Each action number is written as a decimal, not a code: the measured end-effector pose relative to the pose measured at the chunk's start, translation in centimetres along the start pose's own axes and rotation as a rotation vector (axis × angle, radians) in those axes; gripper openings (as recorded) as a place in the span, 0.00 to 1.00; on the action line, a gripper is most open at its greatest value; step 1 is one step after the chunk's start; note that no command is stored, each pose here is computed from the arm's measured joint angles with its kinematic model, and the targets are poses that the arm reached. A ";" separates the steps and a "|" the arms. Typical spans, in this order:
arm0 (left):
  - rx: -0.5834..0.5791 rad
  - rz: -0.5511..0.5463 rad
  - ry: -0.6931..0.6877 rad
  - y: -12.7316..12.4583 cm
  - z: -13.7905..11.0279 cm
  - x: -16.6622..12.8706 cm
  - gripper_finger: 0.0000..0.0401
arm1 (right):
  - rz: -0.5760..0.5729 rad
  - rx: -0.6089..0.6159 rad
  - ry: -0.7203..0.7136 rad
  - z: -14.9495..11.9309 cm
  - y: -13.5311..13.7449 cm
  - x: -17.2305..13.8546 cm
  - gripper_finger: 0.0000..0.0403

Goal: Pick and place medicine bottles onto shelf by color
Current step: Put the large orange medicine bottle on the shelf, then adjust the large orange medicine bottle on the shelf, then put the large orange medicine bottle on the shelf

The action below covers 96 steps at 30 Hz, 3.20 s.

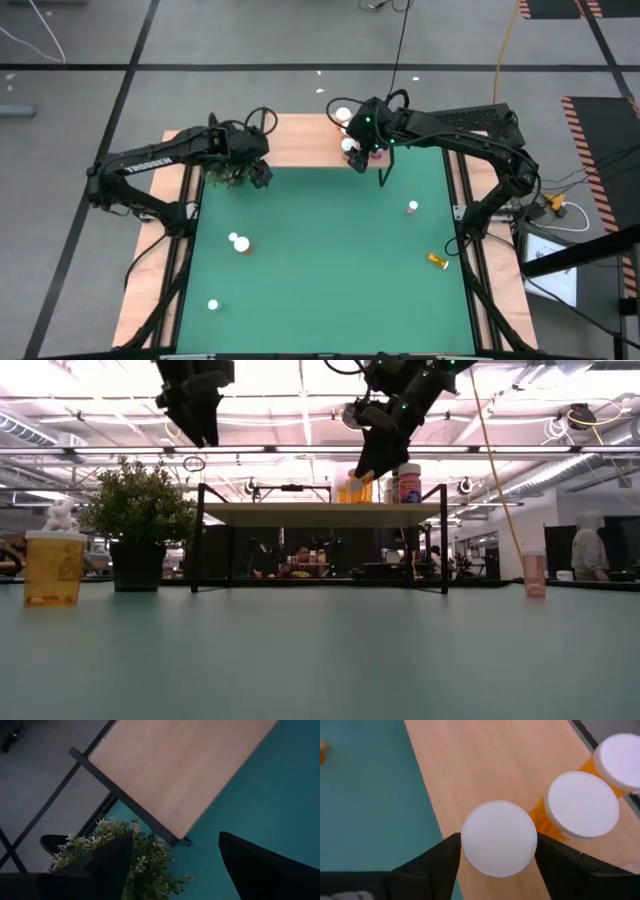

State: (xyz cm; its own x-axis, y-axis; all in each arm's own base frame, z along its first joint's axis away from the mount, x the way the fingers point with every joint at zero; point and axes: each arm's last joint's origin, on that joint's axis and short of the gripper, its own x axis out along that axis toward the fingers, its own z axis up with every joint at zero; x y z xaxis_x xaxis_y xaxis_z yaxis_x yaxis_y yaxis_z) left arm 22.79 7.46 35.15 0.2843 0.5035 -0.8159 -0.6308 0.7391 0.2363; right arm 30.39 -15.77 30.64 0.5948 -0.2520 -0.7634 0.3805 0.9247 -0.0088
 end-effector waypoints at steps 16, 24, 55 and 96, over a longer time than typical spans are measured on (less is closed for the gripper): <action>-0.020 0.007 0.008 0.5 0.1 0.2 0.74 | -0.043 0.050 -0.254 2.8 -0.5 -5.9 0.59; -0.010 0.026 0.004 1.4 0.4 0.6 0.74 | -0.093 -0.105 -0.319 6.7 -2.7 -7.2 0.05; -0.095 0.023 -0.049 1.7 1.1 0.7 0.74 | -0.015 -0.173 -0.094 1.8 -3.9 0.0 0.00; 0.255 -0.369 0.352 -10.8 -12.4 3.9 0.74 | 0.248 -0.118 -0.393 4.1 14.5 -0.2 0.00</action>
State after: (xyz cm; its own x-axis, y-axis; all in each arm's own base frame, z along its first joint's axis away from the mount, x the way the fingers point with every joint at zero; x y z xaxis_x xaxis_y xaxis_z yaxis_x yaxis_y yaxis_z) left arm 21.72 -4.08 22.83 0.1676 0.0439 -0.9849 -0.3282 0.9445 -0.0138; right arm 38.68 -3.48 33.34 0.8888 -0.0873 -0.4500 0.1237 0.9910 0.0520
